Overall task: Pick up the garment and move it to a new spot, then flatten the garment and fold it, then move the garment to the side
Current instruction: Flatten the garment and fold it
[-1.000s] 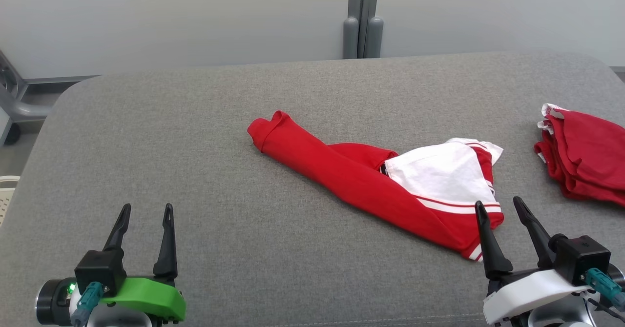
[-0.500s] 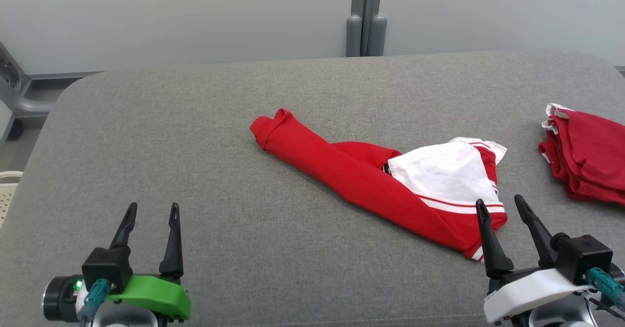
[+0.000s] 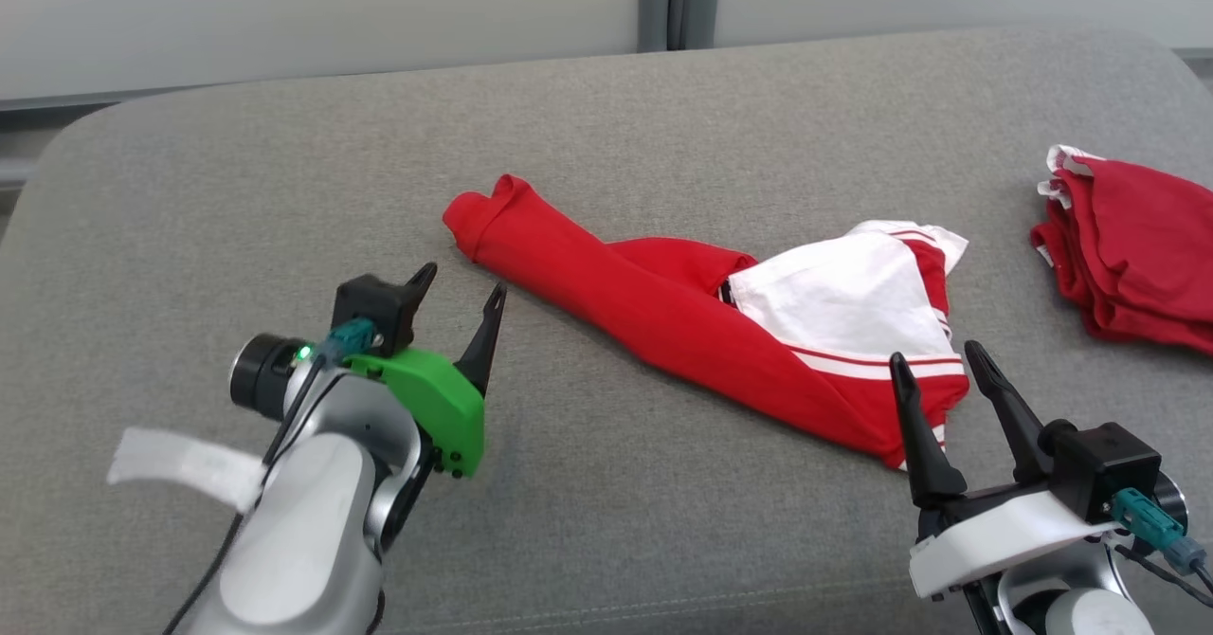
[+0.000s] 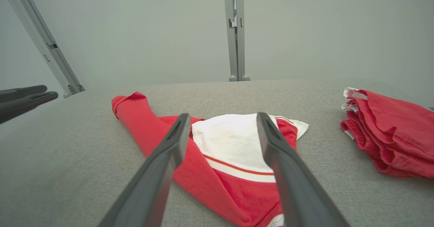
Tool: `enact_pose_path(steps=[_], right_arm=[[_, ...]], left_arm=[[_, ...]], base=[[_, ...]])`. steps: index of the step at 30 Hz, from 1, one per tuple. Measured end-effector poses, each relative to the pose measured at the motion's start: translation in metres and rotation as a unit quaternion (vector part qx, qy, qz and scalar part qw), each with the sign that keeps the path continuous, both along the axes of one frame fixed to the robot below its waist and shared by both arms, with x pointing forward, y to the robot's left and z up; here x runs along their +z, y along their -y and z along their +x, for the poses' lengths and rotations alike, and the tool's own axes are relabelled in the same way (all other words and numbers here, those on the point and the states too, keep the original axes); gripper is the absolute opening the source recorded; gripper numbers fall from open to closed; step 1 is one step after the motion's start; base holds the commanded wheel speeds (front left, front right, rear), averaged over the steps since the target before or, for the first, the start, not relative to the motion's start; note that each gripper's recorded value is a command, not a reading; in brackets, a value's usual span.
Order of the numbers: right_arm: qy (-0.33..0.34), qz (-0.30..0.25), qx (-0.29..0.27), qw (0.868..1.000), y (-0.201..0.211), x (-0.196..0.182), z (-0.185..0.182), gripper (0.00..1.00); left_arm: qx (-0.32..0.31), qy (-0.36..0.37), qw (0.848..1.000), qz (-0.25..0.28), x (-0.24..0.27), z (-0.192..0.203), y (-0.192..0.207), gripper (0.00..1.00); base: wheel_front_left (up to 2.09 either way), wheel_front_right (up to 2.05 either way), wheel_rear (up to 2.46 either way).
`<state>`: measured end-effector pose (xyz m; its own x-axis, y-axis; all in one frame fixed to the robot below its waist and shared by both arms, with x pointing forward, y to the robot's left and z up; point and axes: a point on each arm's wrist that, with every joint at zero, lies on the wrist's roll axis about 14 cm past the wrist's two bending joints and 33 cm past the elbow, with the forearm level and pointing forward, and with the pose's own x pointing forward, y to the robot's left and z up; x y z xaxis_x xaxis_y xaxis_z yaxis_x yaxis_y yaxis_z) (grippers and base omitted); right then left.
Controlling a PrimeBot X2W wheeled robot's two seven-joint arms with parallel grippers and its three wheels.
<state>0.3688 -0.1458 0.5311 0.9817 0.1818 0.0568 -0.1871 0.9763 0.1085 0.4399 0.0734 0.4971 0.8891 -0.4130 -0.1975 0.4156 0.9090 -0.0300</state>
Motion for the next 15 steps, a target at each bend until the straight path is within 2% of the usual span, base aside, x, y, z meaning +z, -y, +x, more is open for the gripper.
enact_pose_path(steps=[8,15], right_arm=[[-0.006,0.003,-0.031,0.999,0.018,-0.011,0.008,1.00],[-0.025,0.005,-0.068,0.997,0.040,-0.029,0.009,1.00]], left_arm=[[-0.051,-0.074,0.995,0.039,-0.022,0.055,0.039,1.00],[-0.052,-0.146,0.986,0.064,-0.057,0.092,0.046,1.00]], base=[[0.00,0.00,0.00],[0.00,0.00,0.00]])
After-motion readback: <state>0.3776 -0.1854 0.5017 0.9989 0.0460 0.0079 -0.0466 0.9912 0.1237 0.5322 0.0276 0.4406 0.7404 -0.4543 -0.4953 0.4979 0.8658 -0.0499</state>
